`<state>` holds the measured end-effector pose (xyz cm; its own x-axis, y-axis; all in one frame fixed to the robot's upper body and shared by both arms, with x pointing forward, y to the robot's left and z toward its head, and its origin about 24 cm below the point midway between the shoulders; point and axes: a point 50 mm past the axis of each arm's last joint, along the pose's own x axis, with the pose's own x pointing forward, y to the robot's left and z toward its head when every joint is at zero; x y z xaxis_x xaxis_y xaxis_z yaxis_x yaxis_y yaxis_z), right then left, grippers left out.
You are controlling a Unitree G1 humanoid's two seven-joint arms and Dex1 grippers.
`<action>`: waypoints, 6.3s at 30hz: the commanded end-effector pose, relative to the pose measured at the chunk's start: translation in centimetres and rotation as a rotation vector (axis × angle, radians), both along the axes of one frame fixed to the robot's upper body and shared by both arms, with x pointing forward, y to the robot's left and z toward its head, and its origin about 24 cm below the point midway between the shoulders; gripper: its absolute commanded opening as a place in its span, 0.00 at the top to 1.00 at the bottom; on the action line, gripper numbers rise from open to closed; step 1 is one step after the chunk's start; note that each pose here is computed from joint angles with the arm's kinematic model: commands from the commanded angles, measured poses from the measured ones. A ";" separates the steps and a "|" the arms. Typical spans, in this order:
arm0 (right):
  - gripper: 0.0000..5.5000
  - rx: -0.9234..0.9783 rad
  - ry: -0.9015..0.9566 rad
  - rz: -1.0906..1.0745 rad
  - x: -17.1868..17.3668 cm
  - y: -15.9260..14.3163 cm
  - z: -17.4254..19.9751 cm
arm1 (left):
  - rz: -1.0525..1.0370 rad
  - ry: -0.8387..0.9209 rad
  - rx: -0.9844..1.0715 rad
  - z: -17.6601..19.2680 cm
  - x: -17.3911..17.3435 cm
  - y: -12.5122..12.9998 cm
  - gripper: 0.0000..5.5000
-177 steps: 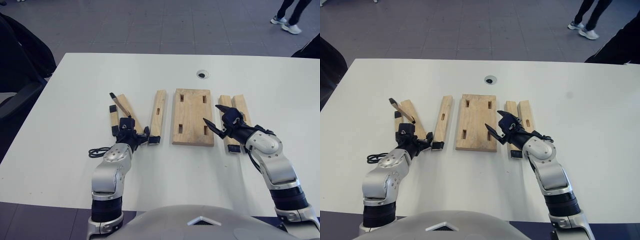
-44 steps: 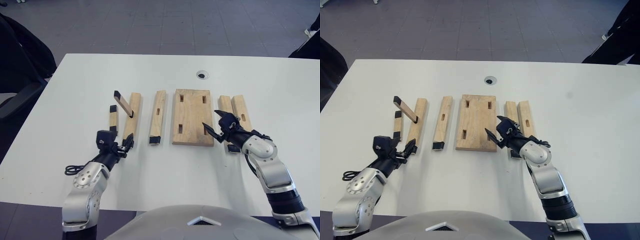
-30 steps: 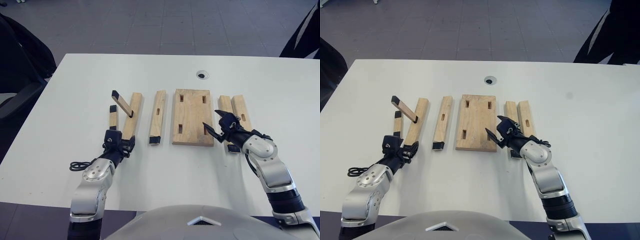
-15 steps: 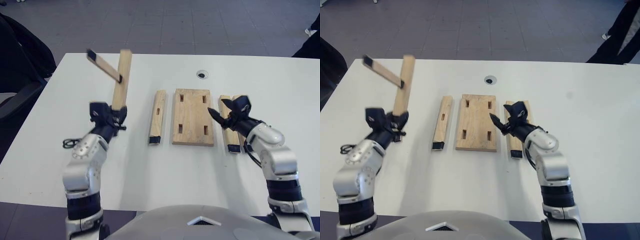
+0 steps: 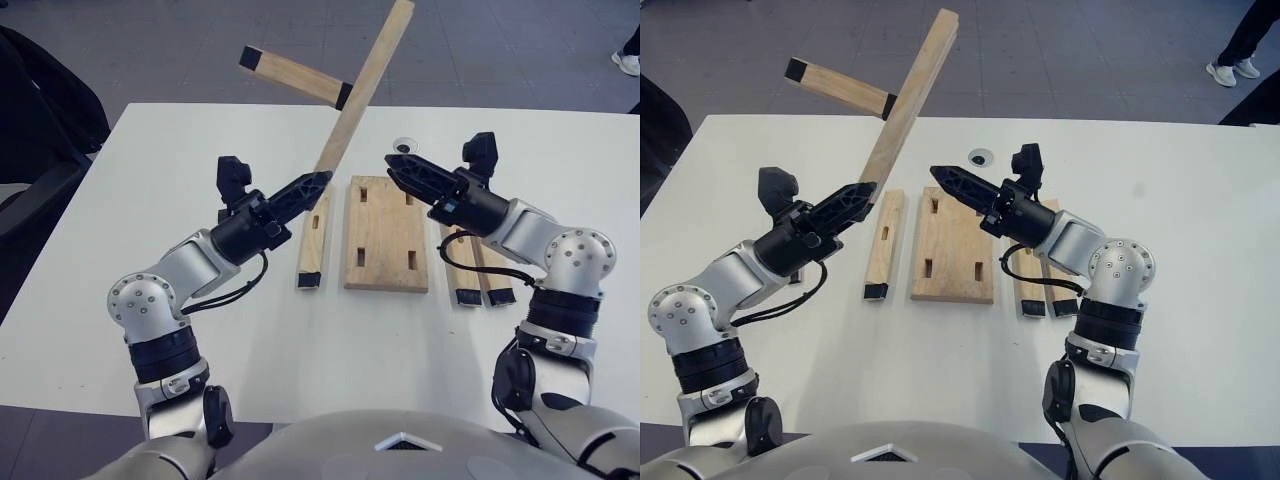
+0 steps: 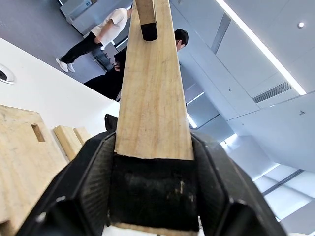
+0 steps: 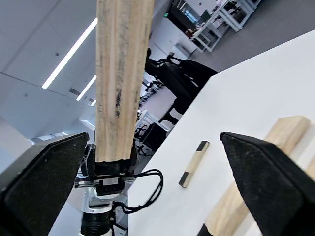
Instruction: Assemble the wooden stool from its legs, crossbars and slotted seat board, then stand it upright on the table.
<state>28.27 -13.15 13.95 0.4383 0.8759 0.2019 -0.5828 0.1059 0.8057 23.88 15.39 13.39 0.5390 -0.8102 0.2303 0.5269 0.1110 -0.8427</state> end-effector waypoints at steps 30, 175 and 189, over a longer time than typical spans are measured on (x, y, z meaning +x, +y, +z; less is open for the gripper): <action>0.62 0.087 0.021 0.123 0.2 1.4 1.5 | -0.191 -0.019 0.072 0.7 -1.1 -1.1 0.62; 0.63 -0.665 -0.431 0.047 3.5 0.8 -8.2 | -0.686 -1.210 1.675 -9.3 0.8 5.6 0.35; 0.63 -0.803 -0.469 0.075 -2.7 1.3 -12.4 | -0.633 -1.180 1.658 -9.3 0.0 4.2 0.35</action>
